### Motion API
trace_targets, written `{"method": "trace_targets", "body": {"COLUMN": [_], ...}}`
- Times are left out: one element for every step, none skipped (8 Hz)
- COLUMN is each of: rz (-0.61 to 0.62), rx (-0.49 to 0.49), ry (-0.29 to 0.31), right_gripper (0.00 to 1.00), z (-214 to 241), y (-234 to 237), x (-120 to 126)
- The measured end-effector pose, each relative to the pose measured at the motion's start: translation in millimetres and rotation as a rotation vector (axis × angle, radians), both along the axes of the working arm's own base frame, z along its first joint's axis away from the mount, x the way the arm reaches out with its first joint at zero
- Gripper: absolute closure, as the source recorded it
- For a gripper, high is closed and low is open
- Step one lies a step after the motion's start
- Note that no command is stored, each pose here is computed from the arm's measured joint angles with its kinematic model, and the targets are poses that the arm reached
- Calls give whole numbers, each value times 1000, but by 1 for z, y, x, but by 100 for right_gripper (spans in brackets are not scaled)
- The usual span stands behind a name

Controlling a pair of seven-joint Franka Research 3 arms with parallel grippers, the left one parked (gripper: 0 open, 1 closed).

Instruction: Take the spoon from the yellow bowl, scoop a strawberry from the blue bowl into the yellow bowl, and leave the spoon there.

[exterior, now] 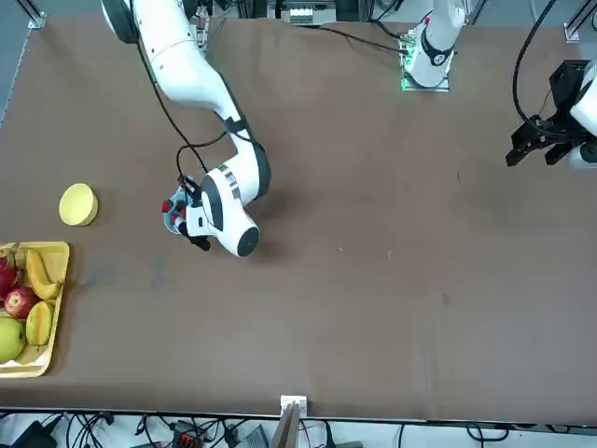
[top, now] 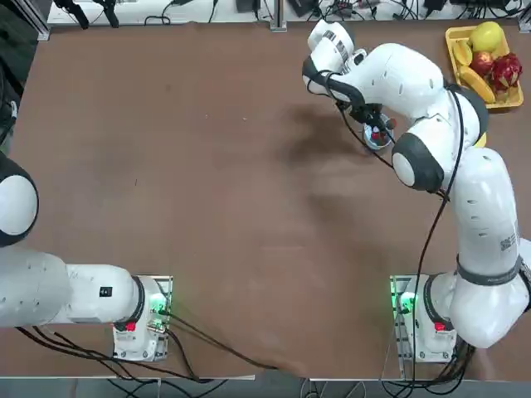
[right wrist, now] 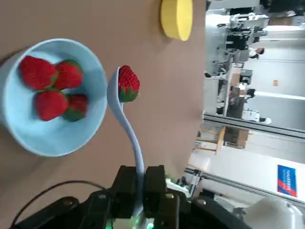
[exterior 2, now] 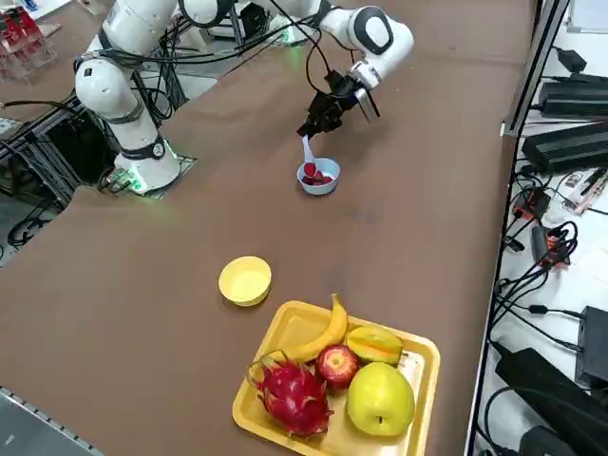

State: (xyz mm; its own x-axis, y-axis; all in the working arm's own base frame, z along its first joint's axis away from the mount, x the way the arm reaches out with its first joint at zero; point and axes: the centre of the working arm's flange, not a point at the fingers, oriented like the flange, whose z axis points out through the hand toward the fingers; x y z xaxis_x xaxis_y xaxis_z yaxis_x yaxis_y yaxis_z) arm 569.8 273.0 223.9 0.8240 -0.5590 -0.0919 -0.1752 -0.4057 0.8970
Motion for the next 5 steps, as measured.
{"method": "trace_targets", "body": {"rz": [0, -15, -35, -58, -83], "rx": [-27, -47, -59, -65, -64], "ry": [15, 25, 32, 42, 58], "right_gripper": [88, 88, 88, 88, 88], "z": [5, 11, 17, 20, 22], "y": [-9, -24, -41, -60, -81], "x": [3, 8, 15, 22, 28]}}
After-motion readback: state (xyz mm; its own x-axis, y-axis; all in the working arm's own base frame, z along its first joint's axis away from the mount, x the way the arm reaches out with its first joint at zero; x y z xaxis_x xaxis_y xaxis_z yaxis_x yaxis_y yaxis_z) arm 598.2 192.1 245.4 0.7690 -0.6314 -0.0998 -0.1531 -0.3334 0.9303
